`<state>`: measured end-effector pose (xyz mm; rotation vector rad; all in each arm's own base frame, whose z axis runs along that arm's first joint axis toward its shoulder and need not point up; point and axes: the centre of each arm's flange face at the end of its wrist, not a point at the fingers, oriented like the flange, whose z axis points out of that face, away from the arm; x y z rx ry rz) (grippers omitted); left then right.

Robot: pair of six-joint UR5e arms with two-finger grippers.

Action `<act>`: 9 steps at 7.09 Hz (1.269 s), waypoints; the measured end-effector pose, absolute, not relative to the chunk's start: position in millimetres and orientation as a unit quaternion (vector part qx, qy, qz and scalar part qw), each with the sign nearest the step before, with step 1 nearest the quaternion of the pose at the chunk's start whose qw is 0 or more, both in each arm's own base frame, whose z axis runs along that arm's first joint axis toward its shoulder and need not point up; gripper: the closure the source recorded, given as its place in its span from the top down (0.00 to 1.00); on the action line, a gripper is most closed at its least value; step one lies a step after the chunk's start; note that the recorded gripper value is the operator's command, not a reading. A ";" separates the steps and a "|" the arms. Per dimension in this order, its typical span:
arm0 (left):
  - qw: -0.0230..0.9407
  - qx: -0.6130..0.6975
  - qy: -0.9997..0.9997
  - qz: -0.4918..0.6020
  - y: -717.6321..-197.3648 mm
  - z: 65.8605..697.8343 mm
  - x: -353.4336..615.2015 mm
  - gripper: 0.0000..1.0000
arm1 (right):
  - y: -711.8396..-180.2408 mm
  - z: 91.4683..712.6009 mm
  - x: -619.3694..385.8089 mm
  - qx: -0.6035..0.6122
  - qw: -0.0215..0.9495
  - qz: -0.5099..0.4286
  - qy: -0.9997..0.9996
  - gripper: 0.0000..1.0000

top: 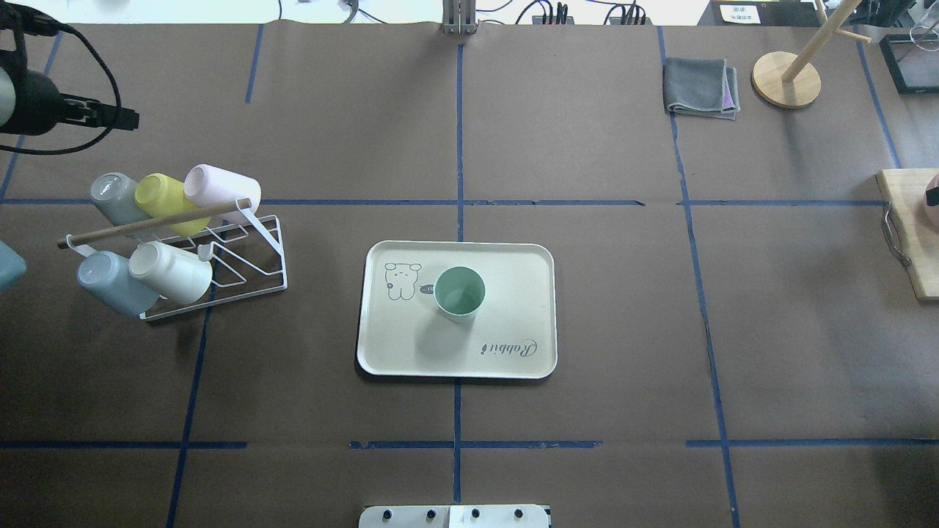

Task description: Pick up and place green cup on tray

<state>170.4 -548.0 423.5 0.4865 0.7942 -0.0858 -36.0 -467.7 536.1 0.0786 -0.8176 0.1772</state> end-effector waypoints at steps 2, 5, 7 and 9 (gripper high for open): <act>0.901 0.138 0.406 -0.064 -541.1 463.6 103.5 0.99 | -467.5 539.3 -30.8 0.041 0.914 0.082 -0.396 1.00; 0.923 0.121 0.364 0.028 -525.0 522.1 13.7 0.99 | -467.6 553.9 -11.6 0.033 0.923 0.051 -0.380 1.00; 0.923 0.086 0.370 0.064 -512.3 549.0 -21.4 1.00 | -472.7 557.1 9.6 0.021 0.929 0.029 -0.369 1.00; 0.913 0.043 0.402 0.065 -496.6 580.3 -30.0 1.00 | -471.5 562.7 31.7 0.009 0.931 0.014 -0.364 1.00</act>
